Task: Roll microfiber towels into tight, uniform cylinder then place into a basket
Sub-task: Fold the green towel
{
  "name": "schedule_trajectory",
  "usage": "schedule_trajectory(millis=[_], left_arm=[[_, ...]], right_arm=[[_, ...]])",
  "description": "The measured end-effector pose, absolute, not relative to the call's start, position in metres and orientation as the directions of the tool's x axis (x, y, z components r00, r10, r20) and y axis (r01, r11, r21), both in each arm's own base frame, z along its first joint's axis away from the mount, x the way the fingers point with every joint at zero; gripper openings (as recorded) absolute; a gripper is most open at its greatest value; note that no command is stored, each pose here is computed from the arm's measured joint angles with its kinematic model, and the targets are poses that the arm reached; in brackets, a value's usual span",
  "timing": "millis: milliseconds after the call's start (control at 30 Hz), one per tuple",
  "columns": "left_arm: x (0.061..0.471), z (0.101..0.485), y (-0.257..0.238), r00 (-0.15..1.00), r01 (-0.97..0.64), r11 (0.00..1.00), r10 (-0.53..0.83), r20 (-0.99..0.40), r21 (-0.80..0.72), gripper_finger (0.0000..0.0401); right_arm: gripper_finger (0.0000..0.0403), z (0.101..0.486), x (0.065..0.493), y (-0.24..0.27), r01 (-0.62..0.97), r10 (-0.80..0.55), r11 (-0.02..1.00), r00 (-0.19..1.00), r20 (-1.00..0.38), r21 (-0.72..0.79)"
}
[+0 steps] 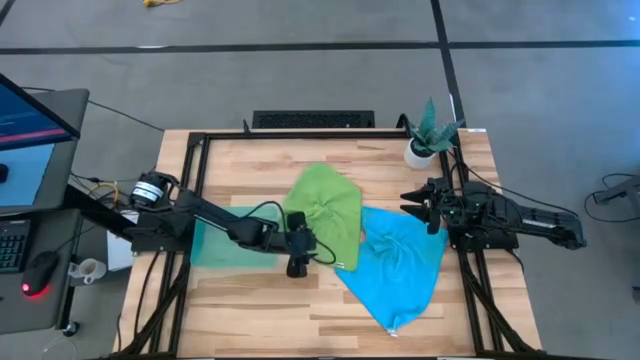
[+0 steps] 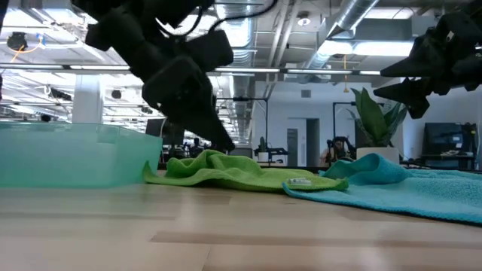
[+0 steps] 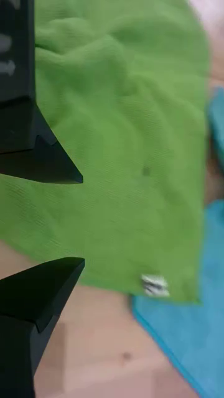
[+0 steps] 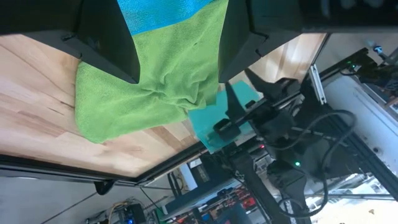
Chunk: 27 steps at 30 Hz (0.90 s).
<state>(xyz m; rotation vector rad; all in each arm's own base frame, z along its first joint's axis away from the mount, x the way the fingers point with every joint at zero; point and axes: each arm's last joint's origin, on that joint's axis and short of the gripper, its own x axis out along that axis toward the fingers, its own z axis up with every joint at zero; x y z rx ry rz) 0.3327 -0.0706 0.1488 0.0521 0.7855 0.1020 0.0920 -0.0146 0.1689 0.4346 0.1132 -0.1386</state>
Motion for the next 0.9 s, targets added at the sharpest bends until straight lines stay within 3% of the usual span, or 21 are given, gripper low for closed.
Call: schedule_trajectory(millis=[333, 567, 733, 900], left_arm=[[0.333, 0.146, -0.055, 0.682, -0.151, 0.985, 0.163, -0.713, 0.081, 0.0196], [0.329, 0.147, -0.063, 0.590, 0.002, 0.996, 0.070, -0.804, 0.089, 0.0196], [0.321, 0.153, -0.073, 0.453, 0.054, 0.990, 0.090, -0.887, 0.128, 0.0196], [0.315, 0.152, -0.078, 0.409, 0.068, 0.981, 0.137, -0.902, 0.179, 0.0196]], right_arm=[[0.0240, 0.169, 0.092, -0.015, 0.158, -0.109, 0.898, 0.984, -0.138, 0.411], [0.0240, 0.169, 0.092, -0.015, 0.157, -0.109, 0.898, 0.984, -0.139, 0.411], [0.0240, 0.169, 0.092, -0.015, 0.158, -0.109, 0.898, 0.984, -0.139, 0.411], [0.0240, 0.169, 0.092, -0.015, 0.158, -0.109, 0.898, 0.984, -0.139, 0.411]])
